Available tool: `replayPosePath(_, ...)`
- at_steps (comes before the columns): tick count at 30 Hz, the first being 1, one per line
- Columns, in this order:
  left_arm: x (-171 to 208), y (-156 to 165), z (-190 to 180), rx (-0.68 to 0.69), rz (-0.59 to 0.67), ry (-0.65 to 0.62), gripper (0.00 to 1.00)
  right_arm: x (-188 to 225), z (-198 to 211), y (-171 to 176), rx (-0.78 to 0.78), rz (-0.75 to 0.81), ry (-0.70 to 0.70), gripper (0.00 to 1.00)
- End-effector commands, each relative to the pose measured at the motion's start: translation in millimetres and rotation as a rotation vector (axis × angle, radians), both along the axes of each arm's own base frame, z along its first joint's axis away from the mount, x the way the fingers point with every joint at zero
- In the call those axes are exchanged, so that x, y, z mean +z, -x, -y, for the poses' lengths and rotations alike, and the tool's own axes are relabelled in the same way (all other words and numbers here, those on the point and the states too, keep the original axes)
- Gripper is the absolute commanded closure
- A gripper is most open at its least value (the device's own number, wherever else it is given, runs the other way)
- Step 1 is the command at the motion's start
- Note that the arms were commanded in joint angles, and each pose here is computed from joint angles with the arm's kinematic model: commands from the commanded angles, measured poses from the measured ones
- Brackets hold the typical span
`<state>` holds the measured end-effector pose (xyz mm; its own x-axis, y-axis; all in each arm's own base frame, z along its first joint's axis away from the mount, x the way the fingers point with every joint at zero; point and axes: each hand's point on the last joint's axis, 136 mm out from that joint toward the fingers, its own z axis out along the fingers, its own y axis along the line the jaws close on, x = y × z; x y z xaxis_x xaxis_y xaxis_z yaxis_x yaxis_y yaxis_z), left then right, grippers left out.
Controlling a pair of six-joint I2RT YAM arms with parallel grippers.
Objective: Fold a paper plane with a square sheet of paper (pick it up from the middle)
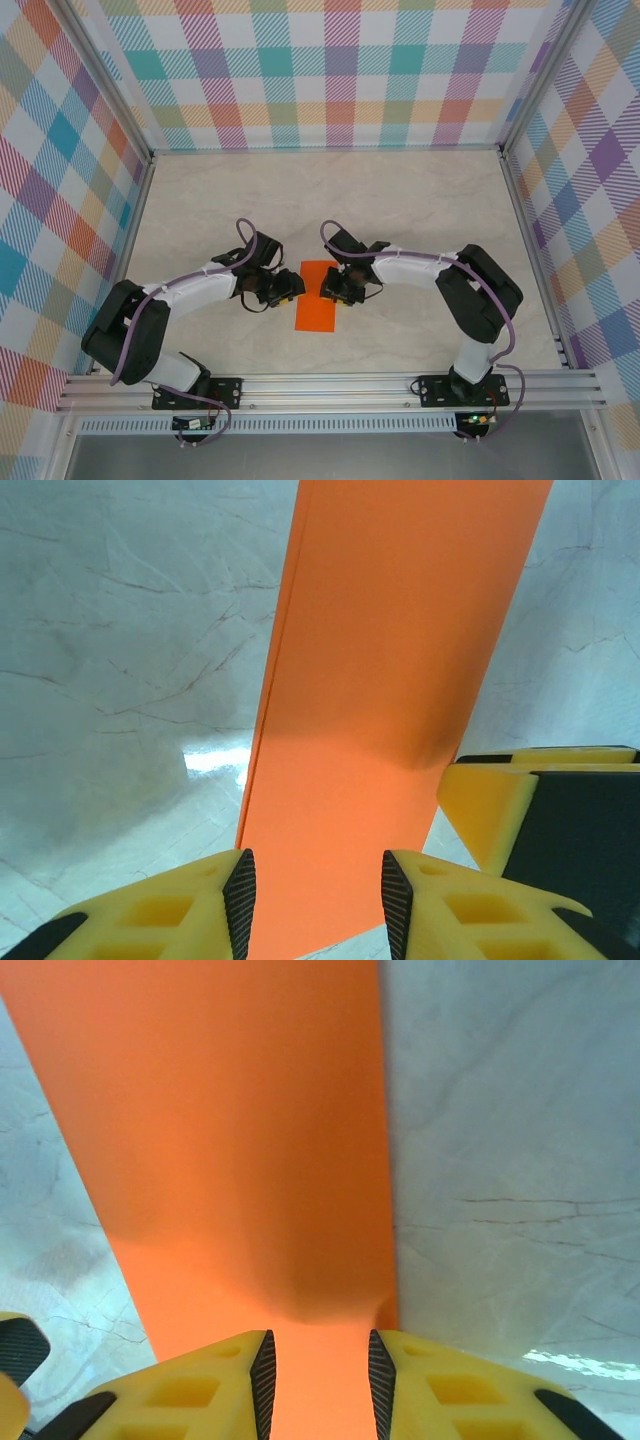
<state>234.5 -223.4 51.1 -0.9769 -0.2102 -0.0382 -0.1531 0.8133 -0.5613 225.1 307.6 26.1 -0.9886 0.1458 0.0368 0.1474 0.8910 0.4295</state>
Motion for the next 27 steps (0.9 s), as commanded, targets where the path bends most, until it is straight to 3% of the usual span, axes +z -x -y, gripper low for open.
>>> replayPosePath(1, -11.1, 8.4, -4.7, 0.006, -0.037, -0.031, 0.60, 9.1, -2.6, 3.7, 0.026, 0.012, -0.006, 0.67)
replayPosePath(9, -12.8, 23.7, -3.9, -0.007, -0.067, 0.014, 0.59, 7.4, -6.5, 33.0, 0.026, -0.019, -0.053, 0.70)
replayPosePath(27, -9.1, 40.4, -1.6, -0.018, -0.083, 0.049, 0.56, -28.9, 18.4, 58.7, 0.015, -0.071, 0.114, 0.72)
